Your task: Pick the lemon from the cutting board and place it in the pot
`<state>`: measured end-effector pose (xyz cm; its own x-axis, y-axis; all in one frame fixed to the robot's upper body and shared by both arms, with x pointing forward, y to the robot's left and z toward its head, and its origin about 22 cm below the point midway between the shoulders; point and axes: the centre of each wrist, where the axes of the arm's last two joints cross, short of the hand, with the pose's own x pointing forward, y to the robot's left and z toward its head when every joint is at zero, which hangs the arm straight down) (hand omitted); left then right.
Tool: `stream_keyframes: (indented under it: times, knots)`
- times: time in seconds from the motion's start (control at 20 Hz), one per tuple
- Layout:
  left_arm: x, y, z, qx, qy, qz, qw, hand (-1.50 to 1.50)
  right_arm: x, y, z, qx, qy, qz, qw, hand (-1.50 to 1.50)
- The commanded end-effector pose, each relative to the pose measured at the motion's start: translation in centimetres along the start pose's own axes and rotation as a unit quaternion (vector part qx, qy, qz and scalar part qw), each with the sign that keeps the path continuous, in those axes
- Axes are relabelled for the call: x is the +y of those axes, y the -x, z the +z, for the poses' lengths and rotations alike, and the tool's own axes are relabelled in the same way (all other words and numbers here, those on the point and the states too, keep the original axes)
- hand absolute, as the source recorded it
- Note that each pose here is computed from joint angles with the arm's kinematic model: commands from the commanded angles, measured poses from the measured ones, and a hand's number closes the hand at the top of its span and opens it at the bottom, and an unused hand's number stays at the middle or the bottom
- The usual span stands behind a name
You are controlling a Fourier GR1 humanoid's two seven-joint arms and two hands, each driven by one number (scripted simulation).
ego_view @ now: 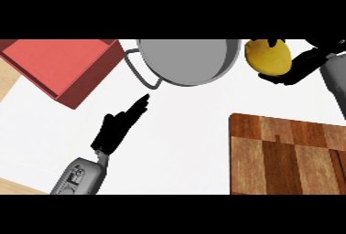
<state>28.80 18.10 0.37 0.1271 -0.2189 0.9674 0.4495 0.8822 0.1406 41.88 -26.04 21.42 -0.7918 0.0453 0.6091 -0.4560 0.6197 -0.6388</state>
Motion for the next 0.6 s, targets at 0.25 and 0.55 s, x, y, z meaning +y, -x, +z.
stream_keyframes:
  times: [0.25,0.55]
  knots:
    - [0.2,0.1,-0.1,0.010,-0.011,0.001,0.9999,0.00,-1.6,-0.3,-2.4,-0.091,-0.059,0.032,0.994,1.50]
    - [0.1,0.5,-0.2,0.016,-0.021,-0.001,0.9997,0.00,-0.9,-0.9,-6.6,-0.101,-0.123,0.087,0.983,1.50]
